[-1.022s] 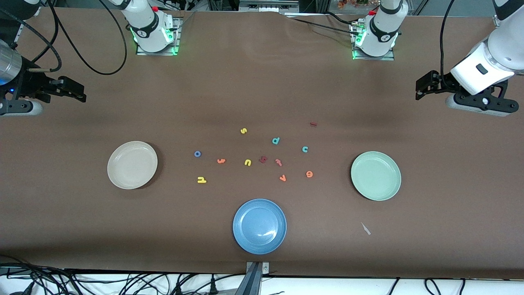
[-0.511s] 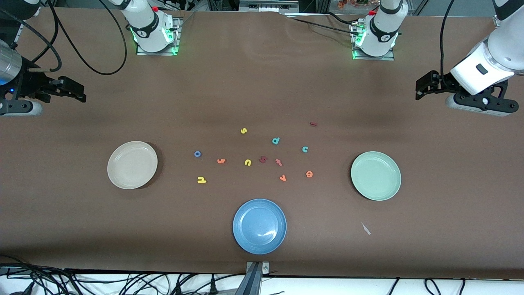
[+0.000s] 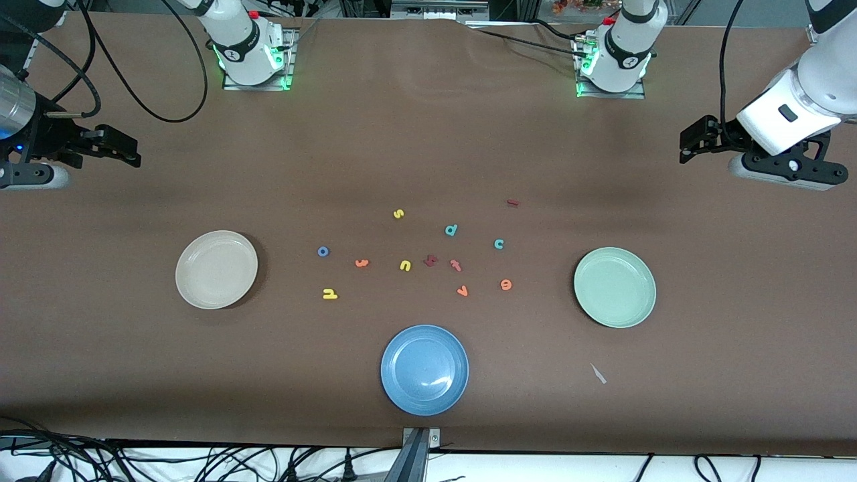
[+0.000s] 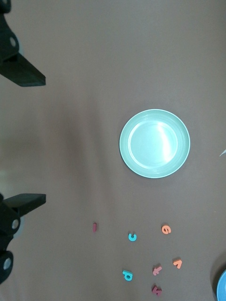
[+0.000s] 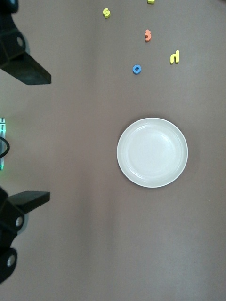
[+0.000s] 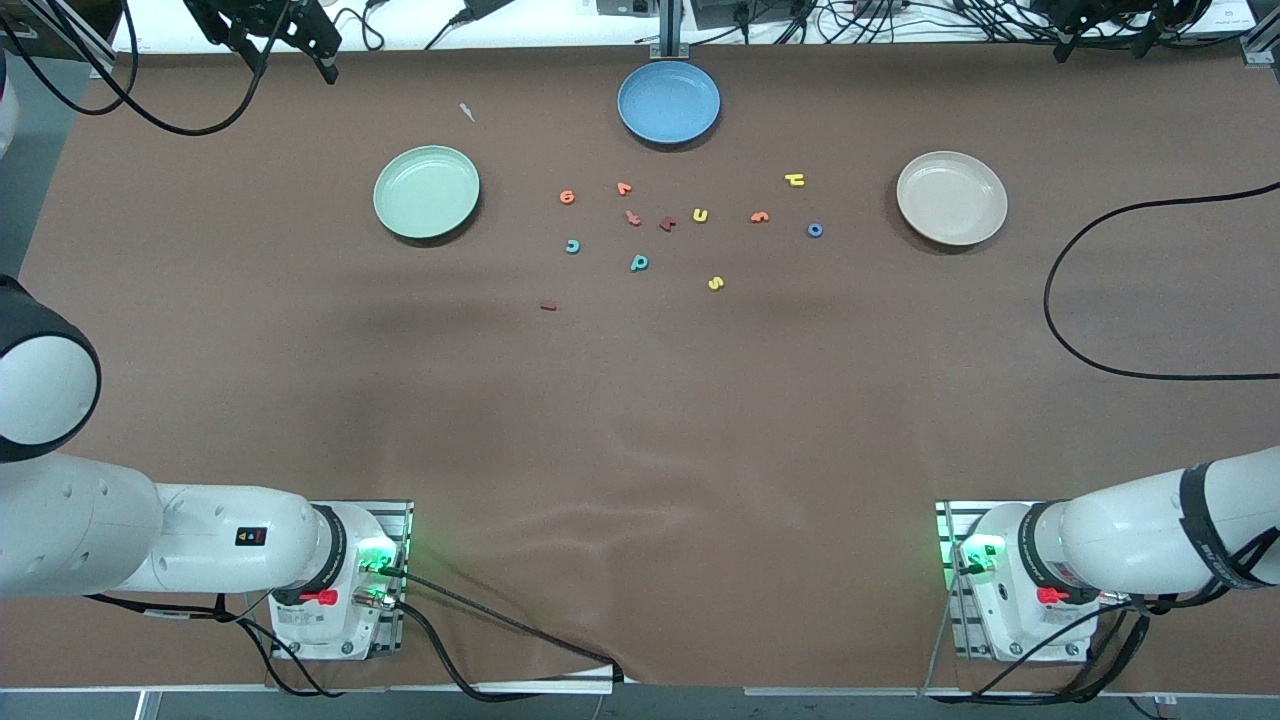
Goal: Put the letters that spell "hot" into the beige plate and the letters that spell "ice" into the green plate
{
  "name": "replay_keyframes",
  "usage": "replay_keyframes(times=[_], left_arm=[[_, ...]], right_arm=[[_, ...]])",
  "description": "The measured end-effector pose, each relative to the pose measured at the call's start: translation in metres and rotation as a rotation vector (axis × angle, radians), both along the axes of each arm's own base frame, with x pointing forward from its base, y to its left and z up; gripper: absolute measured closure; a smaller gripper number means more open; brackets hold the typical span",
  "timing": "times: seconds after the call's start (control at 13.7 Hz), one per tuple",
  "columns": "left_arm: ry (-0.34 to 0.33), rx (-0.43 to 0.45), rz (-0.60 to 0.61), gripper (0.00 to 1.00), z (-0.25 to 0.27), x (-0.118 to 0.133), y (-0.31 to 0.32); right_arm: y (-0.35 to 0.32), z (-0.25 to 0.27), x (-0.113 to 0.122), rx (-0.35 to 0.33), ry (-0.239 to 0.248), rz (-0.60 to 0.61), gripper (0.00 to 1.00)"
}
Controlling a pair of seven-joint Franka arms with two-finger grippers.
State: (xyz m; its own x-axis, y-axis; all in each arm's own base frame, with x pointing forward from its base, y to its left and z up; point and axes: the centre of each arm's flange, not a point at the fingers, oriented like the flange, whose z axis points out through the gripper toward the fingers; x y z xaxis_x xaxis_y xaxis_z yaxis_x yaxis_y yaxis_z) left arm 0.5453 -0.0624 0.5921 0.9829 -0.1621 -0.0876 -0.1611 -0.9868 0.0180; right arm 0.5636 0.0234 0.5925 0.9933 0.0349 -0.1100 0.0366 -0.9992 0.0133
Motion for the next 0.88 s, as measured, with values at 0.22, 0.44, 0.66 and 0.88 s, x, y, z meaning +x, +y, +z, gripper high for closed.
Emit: replay_keyframes(times=[0.22,0.44,0.66,0.88], left_arm=[[0.000,0.000,0.000,0.00,0.0000,0.0000,0.0000],[0.000,0.000,0.000,0.00,-0.0001,0.0001,0.0000],[0.001,0.000,-0.002,0.00,-0.0003,0.0000,-0.0011],[0.008,0.000,-0.017,0.00,-0.0039,0.0000,-0.0095]], right_arm=[[0.0000,0.0000,0.0000,0.000,0.000,0.000,0.00],[0.0000,-0.0003,0.0001,0.000,0.000,0.000,0.00],[0.0000,-0.0003,0.0001,0.000,0.001,0.000,0.00],[0.0000,-0.0005,0.0001,0.000,0.001,0.000,0.00]])
